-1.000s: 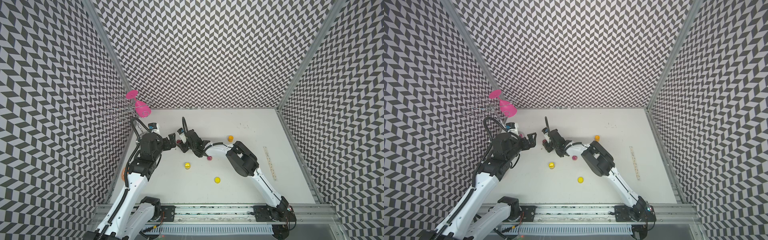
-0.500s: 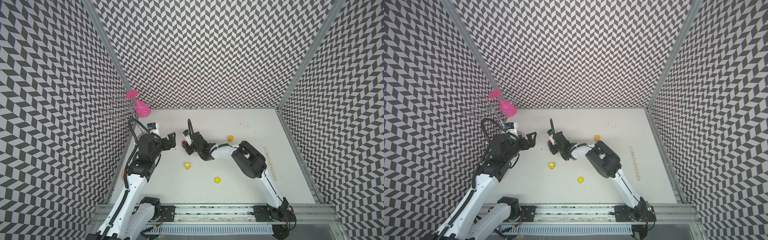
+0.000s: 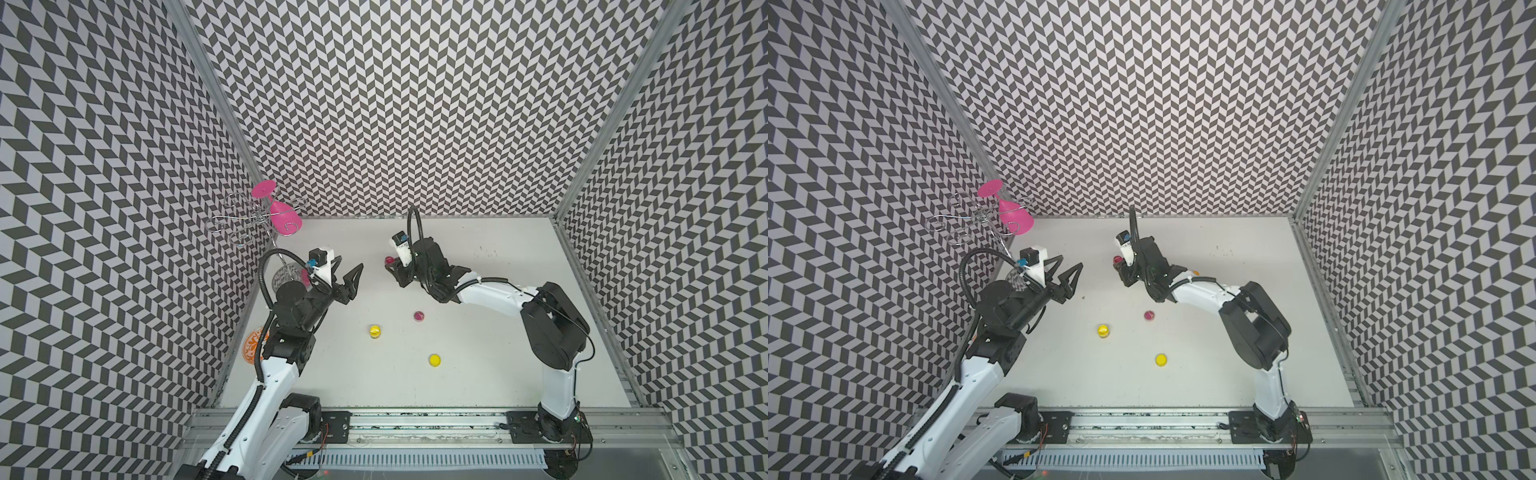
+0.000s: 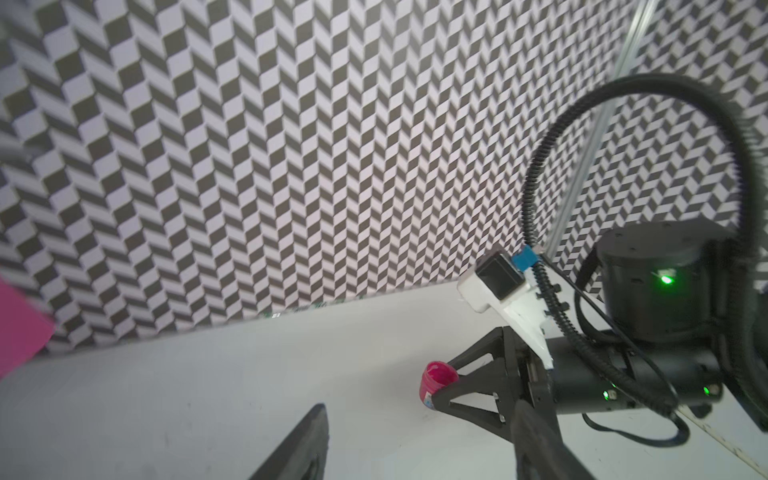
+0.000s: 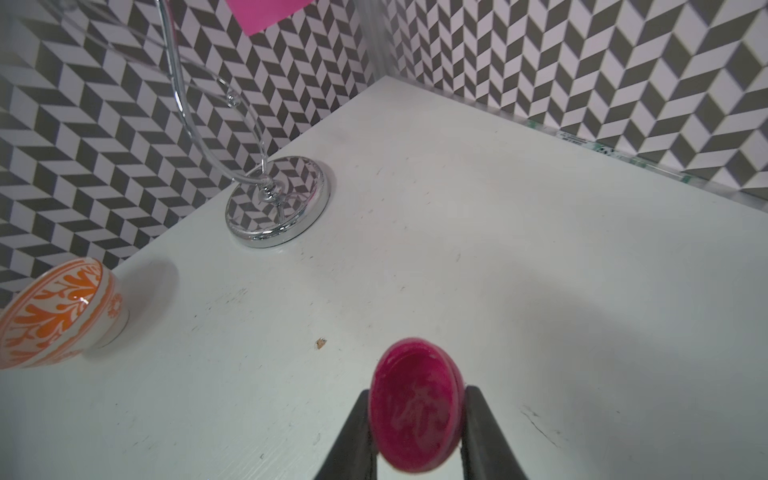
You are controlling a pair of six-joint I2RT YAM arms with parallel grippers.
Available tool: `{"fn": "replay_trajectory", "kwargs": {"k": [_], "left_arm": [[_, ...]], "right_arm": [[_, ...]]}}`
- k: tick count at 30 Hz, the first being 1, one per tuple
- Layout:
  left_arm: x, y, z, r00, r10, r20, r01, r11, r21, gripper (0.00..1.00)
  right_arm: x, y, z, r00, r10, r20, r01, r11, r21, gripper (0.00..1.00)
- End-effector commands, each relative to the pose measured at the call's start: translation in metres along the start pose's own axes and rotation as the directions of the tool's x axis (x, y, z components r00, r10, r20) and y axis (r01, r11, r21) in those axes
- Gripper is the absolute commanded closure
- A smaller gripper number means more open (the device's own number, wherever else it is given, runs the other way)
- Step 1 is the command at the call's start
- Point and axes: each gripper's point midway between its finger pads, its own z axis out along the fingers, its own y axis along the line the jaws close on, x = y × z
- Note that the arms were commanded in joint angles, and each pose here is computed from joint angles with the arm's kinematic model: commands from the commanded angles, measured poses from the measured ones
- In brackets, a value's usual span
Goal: Close the paint jar lid
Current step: Pick up the paint jar from the center of the board.
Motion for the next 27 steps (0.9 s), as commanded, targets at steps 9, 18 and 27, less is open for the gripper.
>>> {"fn": "replay_trajectory", "kwargs": {"k": [9,18,27], "left_arm": [[-0.008,-0.055,0.023,0.825,0.494,0.276,-0.531,0.844,0.075,0.33],[0.028,-0.046,0.035,0.874,0.433,0.218,-0.455,0.888,0.059,0.35],[0.027,-0.049,0.039,0.898,0.376,0.229,-0.402,0.912,0.076,0.37]], "right_arm": [[-0.044,0.009,-0.058,0.999,0.021,0.037,-0.019,0.998,-0.054,0.75],[-0.069,0.035,-0.084,0.993,0.046,0.112,-0.026,0.985,-0.173,0.74],[-0.08,0.055,-0.096,0.987,0.064,0.149,-0.029,0.973,-0.23,0.74]]}}
